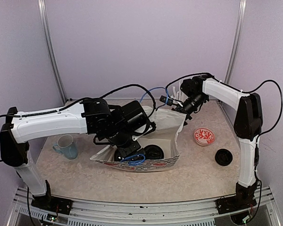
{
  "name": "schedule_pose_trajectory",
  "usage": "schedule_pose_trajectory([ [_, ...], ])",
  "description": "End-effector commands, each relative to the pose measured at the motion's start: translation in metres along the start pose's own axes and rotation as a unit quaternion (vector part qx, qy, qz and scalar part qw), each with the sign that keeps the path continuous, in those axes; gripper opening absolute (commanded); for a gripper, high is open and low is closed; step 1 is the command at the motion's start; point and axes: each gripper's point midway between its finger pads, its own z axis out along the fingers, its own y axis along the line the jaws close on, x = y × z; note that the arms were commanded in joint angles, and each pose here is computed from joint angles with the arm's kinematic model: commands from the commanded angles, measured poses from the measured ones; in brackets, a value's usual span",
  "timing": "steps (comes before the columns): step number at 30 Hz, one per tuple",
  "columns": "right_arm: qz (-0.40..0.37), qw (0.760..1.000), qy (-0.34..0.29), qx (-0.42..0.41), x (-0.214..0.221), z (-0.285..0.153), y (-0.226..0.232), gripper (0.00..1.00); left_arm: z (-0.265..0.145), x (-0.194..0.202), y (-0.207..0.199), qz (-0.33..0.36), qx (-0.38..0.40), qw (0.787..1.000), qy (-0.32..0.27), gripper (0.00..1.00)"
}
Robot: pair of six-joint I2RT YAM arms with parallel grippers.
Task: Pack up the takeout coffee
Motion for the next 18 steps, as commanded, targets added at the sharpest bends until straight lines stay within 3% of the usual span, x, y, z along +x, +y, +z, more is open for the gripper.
schedule_pose_trajectory([
  [1,-0.009,1.0,-0.009,0.018,-0.009,-0.017,0.008,0.77,-0.03,-0.024,0.004,-0.019,0.02,0.998,-0.055,0.99],
  [11,-0.011,1.0,-0.006,0.027,-0.011,-0.02,0.007,0.77,-0.047,-0.049,0.016,-0.017,-0.001,0.995,-0.096,0.99],
  [18,-0.012,0.999,-0.005,0.043,-0.013,-0.028,0.006,0.77,-0.053,-0.07,0.049,-0.026,-0.038,0.991,-0.125,0.99],
])
